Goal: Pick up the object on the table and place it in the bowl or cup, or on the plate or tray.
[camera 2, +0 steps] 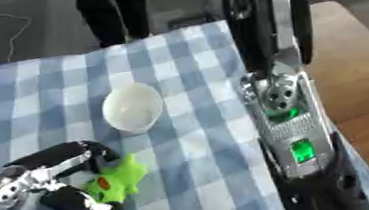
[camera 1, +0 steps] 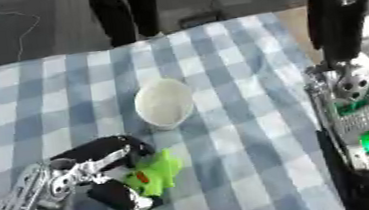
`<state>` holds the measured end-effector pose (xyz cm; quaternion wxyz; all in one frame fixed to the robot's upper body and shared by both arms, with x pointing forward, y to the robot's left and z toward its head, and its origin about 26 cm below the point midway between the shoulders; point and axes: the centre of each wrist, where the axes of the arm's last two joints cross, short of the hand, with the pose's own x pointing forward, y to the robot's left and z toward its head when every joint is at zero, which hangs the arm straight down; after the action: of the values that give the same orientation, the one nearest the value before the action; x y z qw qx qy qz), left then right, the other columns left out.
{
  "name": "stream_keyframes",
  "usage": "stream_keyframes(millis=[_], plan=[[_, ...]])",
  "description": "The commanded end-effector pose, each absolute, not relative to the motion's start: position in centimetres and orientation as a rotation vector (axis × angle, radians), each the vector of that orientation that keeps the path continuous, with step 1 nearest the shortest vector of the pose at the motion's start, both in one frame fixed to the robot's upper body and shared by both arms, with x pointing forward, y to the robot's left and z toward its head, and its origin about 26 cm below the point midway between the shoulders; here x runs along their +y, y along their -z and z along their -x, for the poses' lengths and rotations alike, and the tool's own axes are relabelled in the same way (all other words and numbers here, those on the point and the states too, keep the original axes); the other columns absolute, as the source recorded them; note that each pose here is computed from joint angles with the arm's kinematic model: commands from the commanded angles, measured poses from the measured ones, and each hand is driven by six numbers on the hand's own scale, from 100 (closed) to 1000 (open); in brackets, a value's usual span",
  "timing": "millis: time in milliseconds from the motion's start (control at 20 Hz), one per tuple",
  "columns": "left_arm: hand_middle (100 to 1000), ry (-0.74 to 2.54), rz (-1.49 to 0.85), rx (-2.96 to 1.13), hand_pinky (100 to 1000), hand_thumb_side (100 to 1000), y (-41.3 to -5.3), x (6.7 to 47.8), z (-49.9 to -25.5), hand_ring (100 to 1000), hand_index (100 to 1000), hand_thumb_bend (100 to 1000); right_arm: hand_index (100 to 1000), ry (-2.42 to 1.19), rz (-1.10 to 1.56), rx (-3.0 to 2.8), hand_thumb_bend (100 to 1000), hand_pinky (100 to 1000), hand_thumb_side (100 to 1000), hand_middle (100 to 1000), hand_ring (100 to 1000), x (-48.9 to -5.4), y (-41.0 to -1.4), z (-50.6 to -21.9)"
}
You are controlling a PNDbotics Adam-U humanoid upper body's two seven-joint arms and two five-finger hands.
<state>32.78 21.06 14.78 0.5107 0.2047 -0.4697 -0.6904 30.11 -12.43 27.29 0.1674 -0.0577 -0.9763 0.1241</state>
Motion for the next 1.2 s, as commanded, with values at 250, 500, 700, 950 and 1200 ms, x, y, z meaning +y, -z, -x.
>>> stream_keyframes(millis=[250,500,700,950,1200], plan=[[827,1.684,-0.515,-1.037,726,465,-13.1,21.3,-33.6,794,922,406,650,-0.349,0.152,-2.815,100,550,925,583,458,-12.2,-28.1,-29.7],[889,1.711,-0.515,-0.943,825,542,-11.1,21.6,-34.2,867,976,311,651,-0.347,0.15,-2.817,100,550,925,584,458,-12.1,-28.1,-29.7],[894,1.76,-0.51,-0.865,824,537,-9.3,22.0,-34.7,868,978,250,651,-0.348,0.149,-2.817,100,550,925,584,457,-12.1,-28.1,-29.7],[858,1.785,-0.53,-0.843,641,541,-9.0,22.4,-34.8,773,958,100,651,-0.347,0.151,-2.816,100,550,925,584,457,-12.2,-28.0,-29.7],[583,1.733,-0.575,-0.924,124,551,-11.3,22.4,-34.1,443,729,100,651,-0.347,0.156,-2.815,100,550,925,583,457,-12.2,-28.0,-29.7]])
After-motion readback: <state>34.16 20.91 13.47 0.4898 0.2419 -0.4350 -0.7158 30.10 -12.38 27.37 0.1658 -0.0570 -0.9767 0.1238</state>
